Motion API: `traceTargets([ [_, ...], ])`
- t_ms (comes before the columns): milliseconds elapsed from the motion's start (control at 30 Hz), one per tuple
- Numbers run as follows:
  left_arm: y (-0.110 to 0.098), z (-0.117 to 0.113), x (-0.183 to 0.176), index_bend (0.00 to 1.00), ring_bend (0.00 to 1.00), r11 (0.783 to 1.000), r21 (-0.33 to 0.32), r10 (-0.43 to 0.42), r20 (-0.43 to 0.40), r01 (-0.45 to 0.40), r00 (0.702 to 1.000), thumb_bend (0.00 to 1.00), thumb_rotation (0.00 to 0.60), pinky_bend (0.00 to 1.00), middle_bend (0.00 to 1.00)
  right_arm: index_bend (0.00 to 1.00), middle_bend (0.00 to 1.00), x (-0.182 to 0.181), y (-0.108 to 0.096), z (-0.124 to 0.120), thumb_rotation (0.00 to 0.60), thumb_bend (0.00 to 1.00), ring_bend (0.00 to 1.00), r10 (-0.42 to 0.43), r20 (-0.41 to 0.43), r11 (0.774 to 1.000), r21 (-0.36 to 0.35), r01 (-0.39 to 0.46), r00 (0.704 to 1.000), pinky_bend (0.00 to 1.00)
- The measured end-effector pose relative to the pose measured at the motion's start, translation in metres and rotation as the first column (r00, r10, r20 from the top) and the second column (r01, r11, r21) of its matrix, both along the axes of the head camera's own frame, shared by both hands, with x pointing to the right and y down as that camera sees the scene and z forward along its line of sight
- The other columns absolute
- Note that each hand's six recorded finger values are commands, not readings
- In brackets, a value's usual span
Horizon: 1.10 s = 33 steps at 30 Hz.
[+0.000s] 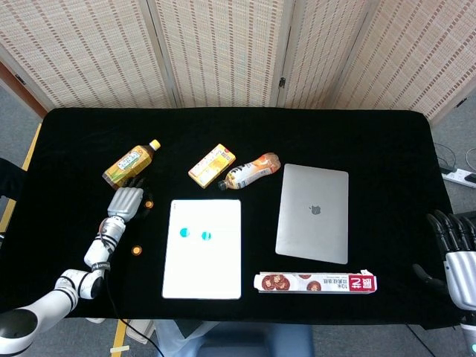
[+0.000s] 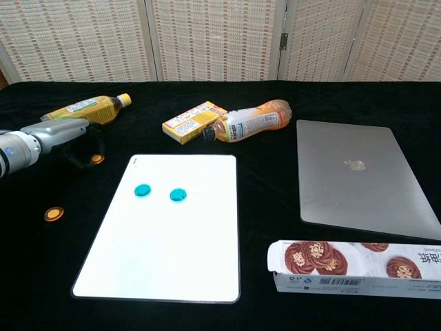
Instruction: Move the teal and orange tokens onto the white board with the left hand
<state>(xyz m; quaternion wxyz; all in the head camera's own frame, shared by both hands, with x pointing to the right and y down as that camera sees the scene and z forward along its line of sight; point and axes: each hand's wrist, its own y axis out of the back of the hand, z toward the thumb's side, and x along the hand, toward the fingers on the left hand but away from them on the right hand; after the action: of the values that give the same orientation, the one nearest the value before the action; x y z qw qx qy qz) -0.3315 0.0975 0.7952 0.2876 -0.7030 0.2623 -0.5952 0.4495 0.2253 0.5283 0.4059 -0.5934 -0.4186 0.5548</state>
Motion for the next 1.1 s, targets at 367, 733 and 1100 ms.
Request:
traceTargets([
  [367, -0.001, -0.005, -0.001, 0.51, 0.05, 1.000, 0.011, 0.003, -0.024, -0.003, 1.000, 0.47, 0.600, 0.00, 0.16, 0.00, 0.08, -0.002, -0.001, -0.001, 0.590, 0.21, 0.04, -0.004, 0.000, 1.000, 0.006, 0.004, 1.000, 0.00],
  [733, 0.018, -0.037, 0.015, 0.51, 0.04, 0.993, 0.039, 0.111, -0.120, -0.107, 0.987, 0.47, 0.600, 0.00, 0.16, 0.00, 0.08, -0.005, -0.002, 0.000, 0.589, 0.21, 0.04, -0.016, 0.011, 1.000, 0.004, 0.016, 1.000, 0.00],
  [1100, 0.075, -0.068, 0.051, 0.51, 0.04, 0.966, 0.014, 0.256, -0.229, -0.260, 0.939, 0.47, 0.600, 0.00, 0.16, 0.00, 0.08, -0.004, 0.000, 0.001, 0.589, 0.21, 0.04, -0.018, 0.018, 1.000, 0.005, 0.018, 1.000, 0.00],
])
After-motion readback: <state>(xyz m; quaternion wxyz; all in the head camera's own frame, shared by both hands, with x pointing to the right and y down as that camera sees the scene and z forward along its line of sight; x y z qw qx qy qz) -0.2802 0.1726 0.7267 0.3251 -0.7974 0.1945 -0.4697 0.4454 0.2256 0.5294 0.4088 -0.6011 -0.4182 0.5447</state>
